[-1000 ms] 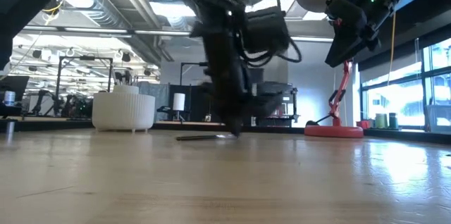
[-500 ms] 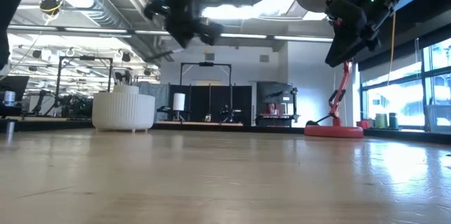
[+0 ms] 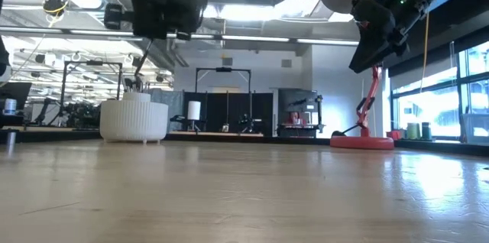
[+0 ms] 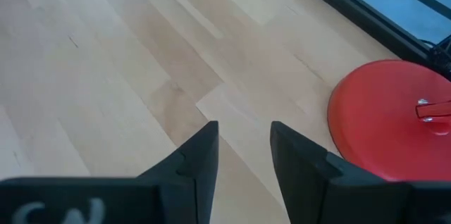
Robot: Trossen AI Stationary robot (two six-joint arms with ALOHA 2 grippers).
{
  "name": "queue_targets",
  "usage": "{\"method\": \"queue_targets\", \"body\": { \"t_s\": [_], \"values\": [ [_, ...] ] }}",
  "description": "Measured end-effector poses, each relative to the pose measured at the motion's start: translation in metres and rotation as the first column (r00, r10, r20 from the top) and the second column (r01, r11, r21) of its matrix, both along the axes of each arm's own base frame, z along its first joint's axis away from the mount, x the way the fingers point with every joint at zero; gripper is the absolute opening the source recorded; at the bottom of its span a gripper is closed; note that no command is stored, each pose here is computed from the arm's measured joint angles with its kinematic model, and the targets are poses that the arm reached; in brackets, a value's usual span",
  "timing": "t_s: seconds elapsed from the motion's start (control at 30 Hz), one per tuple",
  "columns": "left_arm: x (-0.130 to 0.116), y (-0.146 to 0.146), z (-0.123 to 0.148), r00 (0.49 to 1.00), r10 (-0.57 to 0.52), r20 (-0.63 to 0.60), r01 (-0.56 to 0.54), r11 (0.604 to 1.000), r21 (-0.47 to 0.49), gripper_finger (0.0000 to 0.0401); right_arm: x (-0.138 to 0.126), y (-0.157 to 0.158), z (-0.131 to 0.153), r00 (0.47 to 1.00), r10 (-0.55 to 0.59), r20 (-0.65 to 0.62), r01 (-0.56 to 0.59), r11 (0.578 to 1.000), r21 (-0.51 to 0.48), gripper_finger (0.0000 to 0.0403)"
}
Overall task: Put items in baskets/containers
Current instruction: Put the black eyeshadow brush into the white organizer
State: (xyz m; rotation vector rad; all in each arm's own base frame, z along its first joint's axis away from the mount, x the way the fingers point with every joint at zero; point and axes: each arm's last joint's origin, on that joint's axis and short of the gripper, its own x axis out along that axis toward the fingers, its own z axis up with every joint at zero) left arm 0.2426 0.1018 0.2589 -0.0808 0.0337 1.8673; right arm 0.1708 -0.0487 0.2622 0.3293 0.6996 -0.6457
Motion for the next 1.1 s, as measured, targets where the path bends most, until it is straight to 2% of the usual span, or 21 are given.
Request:
{"method": "queue_targets", "body": {
  "t_s": [0.13,0.27,0.4,0.6,0.93,1.1],
  "values": [
    [-0.008,0.008,-0.013,0.995,0.029,0.099,-0.04,0.994,0.105,0.0003,0.0,0.0,0.0,1.0,0.0,0.001,0.0,1.0,-0.001,0.0129],
    [-0.01,0.021,-0.03,0.986,0.074,0.152,-0.093,0.988,0.123,0.0003,0.0,0.0,0.0,1.0,0.008,-0.003,-0.008,1.0,-0.007,0.0129],
    [-0.014,0.032,-0.045,0.985,0.118,0.123,-0.132,0.985,0.113,0.0003,0.0,0.0,0.0,1.0,0.02,-0.01,-0.021,1.0,-0.018,0.0129],
    [-0.022,0.046,-0.047,0.975,0.181,0.127,-0.195,0.974,0.116,0.0003,0.0,0.0,0.0,0.999,0.032,-0.015,-0.032,0.999,-0.029,0.0129],
    [-0.022,0.05,-0.047,0.965,0.188,0.183,-0.214,0.968,0.132,0.0003,0.002,0.0,0.002,0.999,0.038,-0.002,-0.038,0.999,-0.039,0.0129],
    [-0.022,0.049,-0.047,0.968,0.188,0.167,-0.21,0.97,0.125,0.0004,0.002,0.0,0.002,0.999,0.038,-0.002,-0.038,0.999,-0.039,0.0129]
  ]
}}
